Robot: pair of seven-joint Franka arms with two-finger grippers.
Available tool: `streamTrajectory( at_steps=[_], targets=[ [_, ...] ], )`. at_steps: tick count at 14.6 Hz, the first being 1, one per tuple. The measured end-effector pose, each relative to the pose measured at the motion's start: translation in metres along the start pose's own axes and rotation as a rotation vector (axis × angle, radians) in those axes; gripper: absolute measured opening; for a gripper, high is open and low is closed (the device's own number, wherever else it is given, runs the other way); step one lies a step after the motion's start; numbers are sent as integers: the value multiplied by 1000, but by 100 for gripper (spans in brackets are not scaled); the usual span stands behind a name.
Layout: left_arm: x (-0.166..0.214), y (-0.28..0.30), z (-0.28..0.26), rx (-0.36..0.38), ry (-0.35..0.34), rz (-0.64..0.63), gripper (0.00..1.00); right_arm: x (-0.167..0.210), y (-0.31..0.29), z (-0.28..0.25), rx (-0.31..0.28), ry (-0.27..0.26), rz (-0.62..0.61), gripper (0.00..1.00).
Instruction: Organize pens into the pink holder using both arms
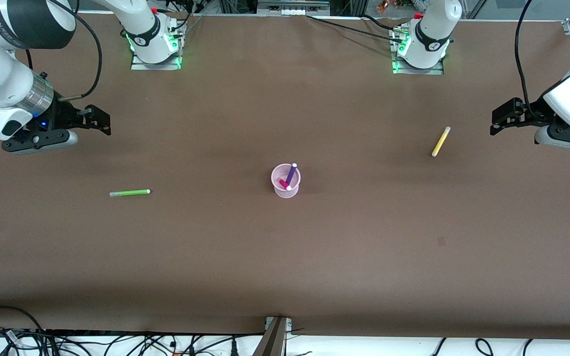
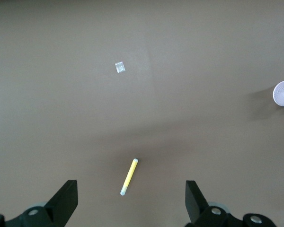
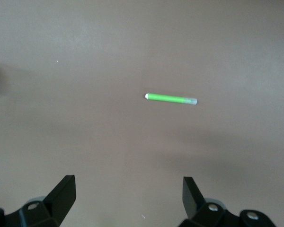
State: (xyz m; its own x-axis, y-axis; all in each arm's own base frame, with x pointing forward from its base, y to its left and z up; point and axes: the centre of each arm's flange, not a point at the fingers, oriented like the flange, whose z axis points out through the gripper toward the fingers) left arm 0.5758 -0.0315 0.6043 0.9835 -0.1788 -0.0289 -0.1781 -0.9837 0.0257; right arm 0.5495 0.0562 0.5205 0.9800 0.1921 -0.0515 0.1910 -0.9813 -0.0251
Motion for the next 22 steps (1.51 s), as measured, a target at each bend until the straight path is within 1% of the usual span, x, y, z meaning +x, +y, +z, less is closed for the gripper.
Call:
streamTrajectory(
  at_steps=[2, 7, 16, 17, 19, 22],
  targets=[
    [0, 0, 0, 0, 0, 0, 100, -3, 9, -11, 1, -7, -19, 100],
    [0, -1, 0, 0, 1, -2, 100, -7, 13, -46, 0, -2, -26, 100],
    [0, -2, 0, 0, 1, -3, 100, 1, 25, -52, -7, 8, -8, 100],
    [0, -1, 0, 0, 1, -2, 100, 1, 26, -56, -9, 7, -8, 100],
    [0, -1, 0, 0, 1, -2, 100, -4, 26, -65, -5, -18, -9, 100],
    [0, -2, -1, 0, 1, -3, 100, -6, 25, -72, -4, -23, -10, 100]
  ],
)
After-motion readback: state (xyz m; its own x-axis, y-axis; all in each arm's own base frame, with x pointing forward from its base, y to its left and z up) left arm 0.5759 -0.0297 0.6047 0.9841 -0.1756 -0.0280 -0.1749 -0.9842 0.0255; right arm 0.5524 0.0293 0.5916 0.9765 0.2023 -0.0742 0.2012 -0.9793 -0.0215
